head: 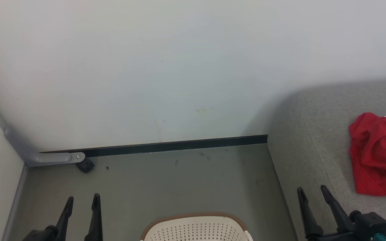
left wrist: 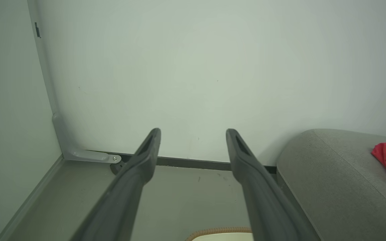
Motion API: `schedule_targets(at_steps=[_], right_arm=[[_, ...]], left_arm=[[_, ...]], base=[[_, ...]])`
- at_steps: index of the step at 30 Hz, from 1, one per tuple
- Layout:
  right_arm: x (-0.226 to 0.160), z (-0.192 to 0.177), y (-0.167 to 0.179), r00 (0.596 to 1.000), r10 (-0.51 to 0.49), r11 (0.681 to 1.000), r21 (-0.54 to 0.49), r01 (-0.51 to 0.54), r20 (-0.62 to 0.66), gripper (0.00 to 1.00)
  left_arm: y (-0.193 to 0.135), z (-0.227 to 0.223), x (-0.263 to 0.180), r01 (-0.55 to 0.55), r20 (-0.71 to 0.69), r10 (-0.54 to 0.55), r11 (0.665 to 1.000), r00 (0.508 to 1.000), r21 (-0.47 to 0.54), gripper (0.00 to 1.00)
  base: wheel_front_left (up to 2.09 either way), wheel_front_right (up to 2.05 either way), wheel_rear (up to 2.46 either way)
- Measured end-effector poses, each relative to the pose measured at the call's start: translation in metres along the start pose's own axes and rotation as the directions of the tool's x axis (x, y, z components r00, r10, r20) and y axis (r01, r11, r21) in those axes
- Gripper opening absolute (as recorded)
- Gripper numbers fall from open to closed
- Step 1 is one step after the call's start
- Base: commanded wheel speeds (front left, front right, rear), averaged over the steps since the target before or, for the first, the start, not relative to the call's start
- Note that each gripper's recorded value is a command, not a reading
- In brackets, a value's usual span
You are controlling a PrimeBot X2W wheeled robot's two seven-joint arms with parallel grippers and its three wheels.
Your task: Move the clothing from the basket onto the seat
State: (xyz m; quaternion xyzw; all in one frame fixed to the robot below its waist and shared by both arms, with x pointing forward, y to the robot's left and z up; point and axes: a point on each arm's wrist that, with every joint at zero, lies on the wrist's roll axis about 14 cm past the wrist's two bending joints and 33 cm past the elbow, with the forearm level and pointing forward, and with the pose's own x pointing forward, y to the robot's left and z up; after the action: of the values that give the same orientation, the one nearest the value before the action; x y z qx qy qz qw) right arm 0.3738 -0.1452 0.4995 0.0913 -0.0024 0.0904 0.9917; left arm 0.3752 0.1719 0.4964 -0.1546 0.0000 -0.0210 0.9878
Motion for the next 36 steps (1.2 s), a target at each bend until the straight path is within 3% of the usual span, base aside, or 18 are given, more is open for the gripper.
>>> schedule_targets(at_steps=[14,15,20,28,36], right_arm=[[0.000,0.002,0.000,1.000,0.006,1.000,-0.001,-0.006,0.009,1.00],[0.000,-0.001,0.000,1.000,0.005,1.000,0.001,-0.005,0.000,0.00],[-0.012,-0.026,0.001,0.997,-0.014,1.000,0.027,0.016,-0.075,0.00],[-0.011,-0.026,-0.009,0.994,-0.055,0.991,0.116,0.066,-0.089,0.00],[-0.010,-0.027,-0.018,0.989,-0.096,0.963,0.240,0.121,-0.112,0.00]], left_arm=[[-0.001,-0.005,-0.001,0.007,-0.009,-0.007,1.000,1.000,-0.005,1.00],[0.000,-0.008,-0.002,0.003,-0.018,-0.003,1.000,1.000,-0.006,0.00],[0.003,-0.029,-0.012,-0.026,-0.081,0.024,0.999,0.996,-0.024,0.00],[0.009,-0.031,-0.011,-0.062,-0.107,0.051,0.993,0.993,-0.104,0.00],[0.013,-0.033,-0.011,-0.098,-0.131,0.071,0.971,0.989,-0.217,0.00]], base=[[0.00,0.00,0.00],[0.00,0.00,0.00],[0.00,0.00,0.00],[0.00,0.00,0.00],[0.00,0.00,0.00]])
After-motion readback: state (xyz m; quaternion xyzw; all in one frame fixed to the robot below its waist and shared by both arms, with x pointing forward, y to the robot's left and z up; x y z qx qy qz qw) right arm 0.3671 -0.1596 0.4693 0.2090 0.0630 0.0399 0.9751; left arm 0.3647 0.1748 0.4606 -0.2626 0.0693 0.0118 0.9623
